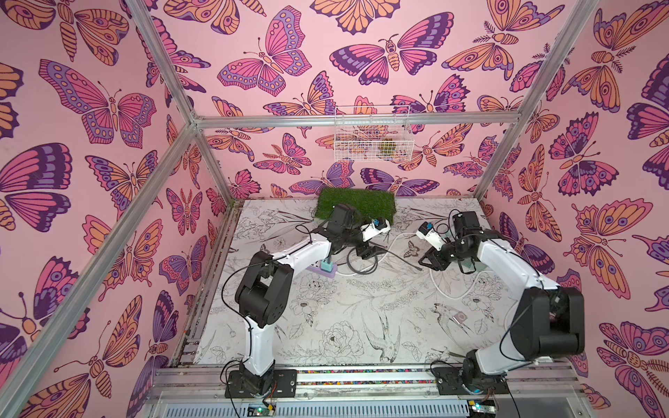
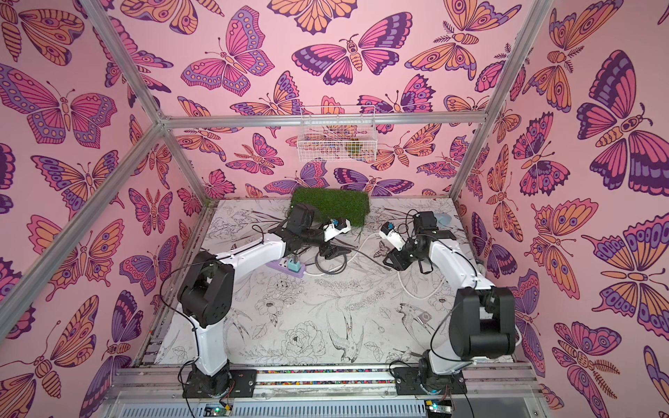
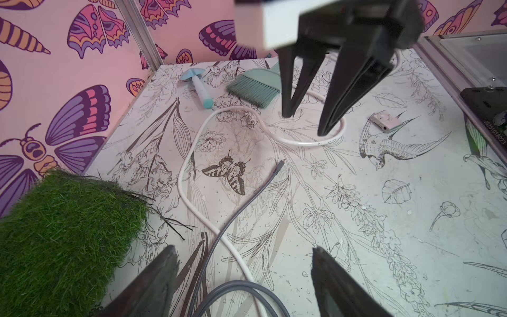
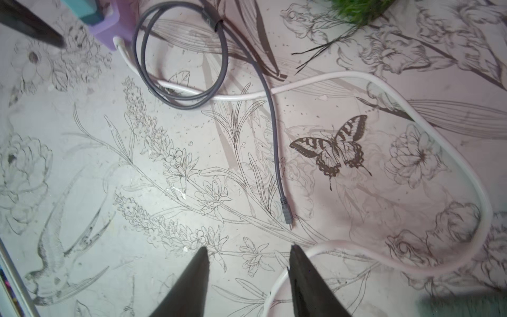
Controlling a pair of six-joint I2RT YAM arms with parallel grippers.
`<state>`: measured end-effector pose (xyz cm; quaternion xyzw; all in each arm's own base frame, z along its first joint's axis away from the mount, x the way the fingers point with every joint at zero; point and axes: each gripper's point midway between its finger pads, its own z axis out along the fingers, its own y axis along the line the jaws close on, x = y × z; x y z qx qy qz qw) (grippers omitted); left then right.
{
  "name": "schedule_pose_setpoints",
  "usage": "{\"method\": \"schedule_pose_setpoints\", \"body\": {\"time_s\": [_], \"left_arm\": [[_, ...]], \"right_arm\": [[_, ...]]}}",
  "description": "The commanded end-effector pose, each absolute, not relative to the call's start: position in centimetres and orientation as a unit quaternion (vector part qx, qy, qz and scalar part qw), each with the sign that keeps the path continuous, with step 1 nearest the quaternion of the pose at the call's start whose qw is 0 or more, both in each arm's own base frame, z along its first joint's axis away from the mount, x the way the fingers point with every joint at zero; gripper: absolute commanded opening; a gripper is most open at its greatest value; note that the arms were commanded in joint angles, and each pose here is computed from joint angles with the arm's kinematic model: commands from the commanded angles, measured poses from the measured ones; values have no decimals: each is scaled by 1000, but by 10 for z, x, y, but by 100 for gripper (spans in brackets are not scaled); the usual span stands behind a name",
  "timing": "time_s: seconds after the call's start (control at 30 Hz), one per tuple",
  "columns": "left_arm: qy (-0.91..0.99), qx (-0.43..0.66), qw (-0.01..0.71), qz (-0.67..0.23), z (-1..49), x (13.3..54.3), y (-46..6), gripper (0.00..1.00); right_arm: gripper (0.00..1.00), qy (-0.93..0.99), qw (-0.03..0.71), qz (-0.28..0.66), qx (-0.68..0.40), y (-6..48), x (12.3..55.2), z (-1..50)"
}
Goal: Charge mp3
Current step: Pick up the charging cable from the center of the board.
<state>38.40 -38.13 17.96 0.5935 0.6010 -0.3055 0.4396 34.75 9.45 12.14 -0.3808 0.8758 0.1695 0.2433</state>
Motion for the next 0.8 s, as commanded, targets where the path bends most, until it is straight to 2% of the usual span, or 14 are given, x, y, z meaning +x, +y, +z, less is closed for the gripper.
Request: {"method": "schedule_pose_setpoints", "body": {"time_s": [0.0, 0.23, 0.43, 0.6, 0.77], "left_arm": [[599, 597, 429, -319, 177, 372, -379, 77], [601, 597, 427, -316, 175, 371, -377, 77], [603, 597, 429, -310, 174, 375, -377, 77], [602, 597, 432, -308, 176, 379, -378, 77], [602, 596, 435, -304, 177, 383, -378, 77]], "right_arm": [[49, 830, 220, 175, -482, 97, 340, 107], [45, 822, 163, 156, -523, 85, 341, 76], [39, 834, 144, 118, -519, 72, 354, 55], [38, 844, 141, 75, -512, 60, 371, 40], [38, 839, 141, 86, -519, 63, 372, 32]]}}
